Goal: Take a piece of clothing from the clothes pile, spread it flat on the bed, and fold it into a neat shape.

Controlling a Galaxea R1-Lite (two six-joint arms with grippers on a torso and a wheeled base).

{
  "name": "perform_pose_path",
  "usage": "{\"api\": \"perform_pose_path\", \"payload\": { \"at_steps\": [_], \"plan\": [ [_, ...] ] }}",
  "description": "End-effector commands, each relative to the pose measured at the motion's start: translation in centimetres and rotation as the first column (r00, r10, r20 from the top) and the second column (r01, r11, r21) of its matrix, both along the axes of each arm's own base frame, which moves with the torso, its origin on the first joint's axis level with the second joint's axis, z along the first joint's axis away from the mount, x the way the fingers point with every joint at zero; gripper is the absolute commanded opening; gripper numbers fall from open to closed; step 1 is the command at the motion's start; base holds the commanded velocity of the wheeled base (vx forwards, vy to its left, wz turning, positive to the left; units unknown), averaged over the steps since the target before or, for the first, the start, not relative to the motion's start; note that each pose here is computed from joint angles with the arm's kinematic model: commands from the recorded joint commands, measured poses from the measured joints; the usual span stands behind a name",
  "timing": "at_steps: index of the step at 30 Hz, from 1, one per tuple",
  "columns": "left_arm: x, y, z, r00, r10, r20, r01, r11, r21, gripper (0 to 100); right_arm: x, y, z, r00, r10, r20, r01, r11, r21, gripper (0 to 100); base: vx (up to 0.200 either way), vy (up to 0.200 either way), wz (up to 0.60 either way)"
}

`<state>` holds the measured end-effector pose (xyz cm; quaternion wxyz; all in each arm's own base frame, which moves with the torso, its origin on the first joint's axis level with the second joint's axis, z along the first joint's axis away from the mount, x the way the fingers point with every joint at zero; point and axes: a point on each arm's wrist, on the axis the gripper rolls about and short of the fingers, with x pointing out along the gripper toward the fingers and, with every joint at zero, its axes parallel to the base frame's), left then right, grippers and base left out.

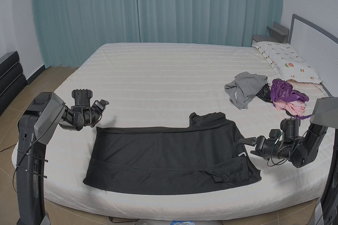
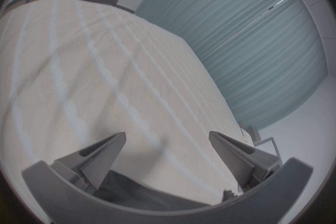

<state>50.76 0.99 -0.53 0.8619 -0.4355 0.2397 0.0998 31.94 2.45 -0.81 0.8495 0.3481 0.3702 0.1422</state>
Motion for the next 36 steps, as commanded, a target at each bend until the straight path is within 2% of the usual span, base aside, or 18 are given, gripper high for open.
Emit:
{"api": "perform_pose_path", "payload": {
  "at_steps": [1, 6, 14, 26, 27, 36],
  "plan": [
    [-1.8, 0.9, 1.5, 0.997, -0.073, -0.024, 0.072, 0.997, -0.036, 100, -0.1, 0.0, -0.1, 1.0, 0.001, -0.002, -0.001, 1.0, 0.0, 100, 0.0, 0.0, 0.0],
    [-2.8, 0.9, 0.3, 0.985, -0.125, -0.116, 0.128, 0.991, 0.025, 100, -0.1, 0.0, -0.1, 1.0, 0.001, -0.004, -0.001, 1.0, 0.0, 100, 0.0, 0.0, 0.0],
    [-3.7, 0.7, -0.9, 0.965, -0.148, -0.215, 0.156, 0.988, 0.021, 100, -0.1, 0.0, -0.1, 1.0, 0.001, -0.006, -0.001, 1.0, 0.0, 100, 0.0, 0.0, 0.0],
    [-2.5, 0.8, -1.4, 0.969, -0.148, -0.197, 0.156, 0.988, 0.022, 100, -0.1, 0.0, -0.3, 1.0, -0.001, -0.009, 0.001, 1.0, -0.001, 100, 0.0, 0.0, 0.0],
    [-2.5, 0.8, -1.4, 0.969, -0.148, -0.197, 0.156, 0.988, 0.022, 0, -0.1, 0.0, -0.3, 1.0, -0.001, -0.009, 0.001, 1.0, -0.001, 100, 0.0, 0.0, 0.0],
    [-2.5, 0.9, -1.5, 0.97, -0.139, -0.2, 0.148, 0.989, 0.031, 0, 0.4, 0.5, -0.2, 1.0, -0.005, 0.008, 0.005, 1.0, -0.02, 100, 0.0, 0.0, 0.0]
  ]
}}
